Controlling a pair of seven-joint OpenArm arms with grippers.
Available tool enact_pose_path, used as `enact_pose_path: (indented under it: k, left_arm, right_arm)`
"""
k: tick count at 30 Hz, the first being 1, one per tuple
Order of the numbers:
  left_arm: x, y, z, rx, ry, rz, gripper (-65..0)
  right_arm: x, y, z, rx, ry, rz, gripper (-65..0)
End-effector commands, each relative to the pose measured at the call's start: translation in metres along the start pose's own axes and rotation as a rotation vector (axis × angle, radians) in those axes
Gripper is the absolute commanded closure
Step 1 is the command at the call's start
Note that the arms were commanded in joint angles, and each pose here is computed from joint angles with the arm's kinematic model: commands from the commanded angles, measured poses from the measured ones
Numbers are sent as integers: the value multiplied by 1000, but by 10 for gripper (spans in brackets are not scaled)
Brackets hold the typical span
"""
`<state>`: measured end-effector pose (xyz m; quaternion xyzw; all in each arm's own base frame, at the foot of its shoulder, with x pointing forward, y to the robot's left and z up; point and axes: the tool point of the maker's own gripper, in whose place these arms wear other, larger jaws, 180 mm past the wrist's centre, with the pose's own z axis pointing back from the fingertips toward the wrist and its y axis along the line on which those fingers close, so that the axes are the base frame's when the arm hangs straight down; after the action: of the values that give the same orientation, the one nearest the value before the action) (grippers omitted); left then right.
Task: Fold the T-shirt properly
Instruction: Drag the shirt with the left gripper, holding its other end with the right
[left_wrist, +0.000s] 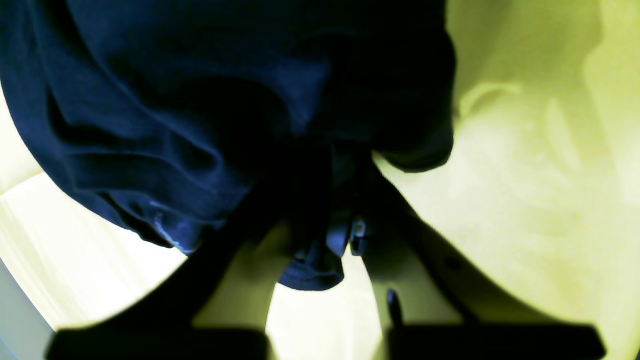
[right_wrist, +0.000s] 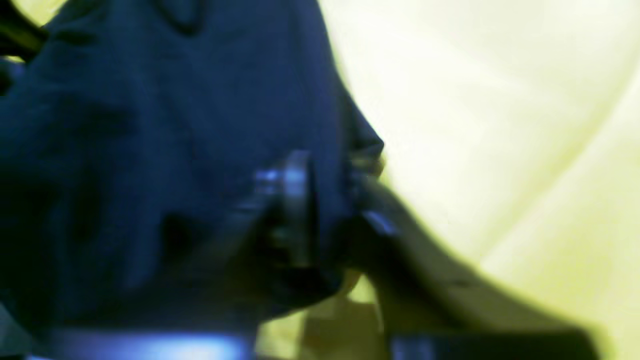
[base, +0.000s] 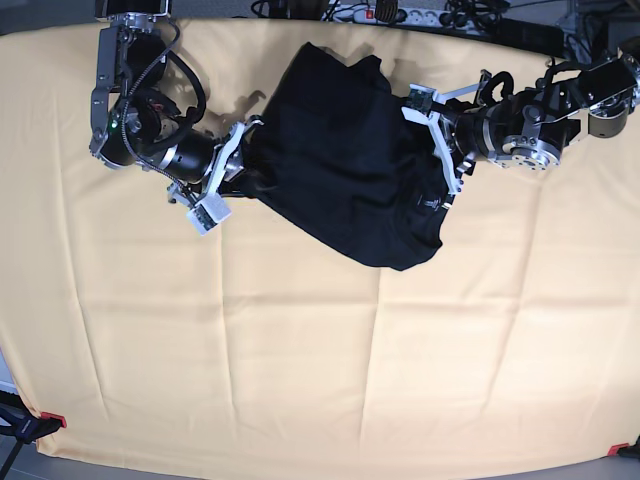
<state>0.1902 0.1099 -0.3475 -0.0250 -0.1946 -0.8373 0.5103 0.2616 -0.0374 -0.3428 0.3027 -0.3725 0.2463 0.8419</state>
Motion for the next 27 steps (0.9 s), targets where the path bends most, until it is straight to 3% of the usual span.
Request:
enact_pose_path:
  k: [1, 8, 15, 27]
  left_arm:
    - [-2, 8, 7, 27, 3, -1, 0]
    - [-4, 18, 9, 48, -16, -1, 0]
    - [-25, 48, 11, 136, 21, 47, 0]
    - [-36, 110, -35, 188, -65, 146, 0]
  right_arm:
    - [14, 0, 3, 3, -43, 20, 0]
    - [18, 2, 7, -3, -53, 40, 0]
    - [18, 12, 36, -60, -70, 94, 0]
    - [-19, 23, 71, -131, -16, 42, 0]
